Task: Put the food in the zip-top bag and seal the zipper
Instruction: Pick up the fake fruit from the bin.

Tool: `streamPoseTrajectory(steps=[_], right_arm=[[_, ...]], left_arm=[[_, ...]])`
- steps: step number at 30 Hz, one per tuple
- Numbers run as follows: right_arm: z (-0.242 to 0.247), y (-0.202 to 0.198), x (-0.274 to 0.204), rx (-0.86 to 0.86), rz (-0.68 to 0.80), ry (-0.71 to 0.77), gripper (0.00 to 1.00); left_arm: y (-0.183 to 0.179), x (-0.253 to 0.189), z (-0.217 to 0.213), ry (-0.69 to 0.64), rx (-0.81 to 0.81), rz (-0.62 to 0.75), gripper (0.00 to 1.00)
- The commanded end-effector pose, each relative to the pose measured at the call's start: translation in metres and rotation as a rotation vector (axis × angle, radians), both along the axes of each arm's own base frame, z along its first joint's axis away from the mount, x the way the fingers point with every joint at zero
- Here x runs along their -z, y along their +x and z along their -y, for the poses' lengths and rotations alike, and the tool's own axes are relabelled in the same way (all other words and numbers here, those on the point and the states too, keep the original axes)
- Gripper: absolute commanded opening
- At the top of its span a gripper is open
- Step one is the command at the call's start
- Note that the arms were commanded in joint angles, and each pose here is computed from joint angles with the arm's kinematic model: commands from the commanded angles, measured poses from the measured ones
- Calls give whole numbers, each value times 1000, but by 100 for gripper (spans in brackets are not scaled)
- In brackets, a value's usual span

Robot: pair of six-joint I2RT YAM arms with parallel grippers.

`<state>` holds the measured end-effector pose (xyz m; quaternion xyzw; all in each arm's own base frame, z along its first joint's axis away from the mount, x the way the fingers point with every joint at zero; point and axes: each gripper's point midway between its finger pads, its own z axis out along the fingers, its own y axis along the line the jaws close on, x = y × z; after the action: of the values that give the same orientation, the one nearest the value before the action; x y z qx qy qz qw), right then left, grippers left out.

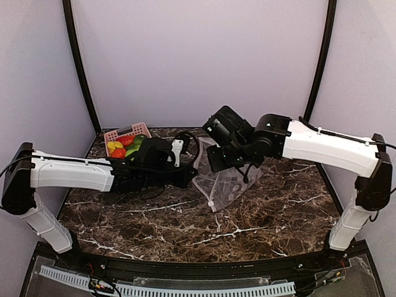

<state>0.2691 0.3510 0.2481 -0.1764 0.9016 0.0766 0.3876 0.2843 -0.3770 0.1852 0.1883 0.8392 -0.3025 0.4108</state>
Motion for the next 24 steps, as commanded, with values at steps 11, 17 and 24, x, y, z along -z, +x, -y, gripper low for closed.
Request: streamPoseTrajectory(steps=[11,17,24], right_arm=[[-35,-13,4,-103,-62,132,0],[-43,-29,-9,-196,-80,249,0],[-39,-29,-7,-170,-82,260,0]], left_arm=[[0,21,-68,2,-262,-21,1],[0,24,-63,26,-247,-32,1],[-5,12,-46,-21,-154,-19,4]])
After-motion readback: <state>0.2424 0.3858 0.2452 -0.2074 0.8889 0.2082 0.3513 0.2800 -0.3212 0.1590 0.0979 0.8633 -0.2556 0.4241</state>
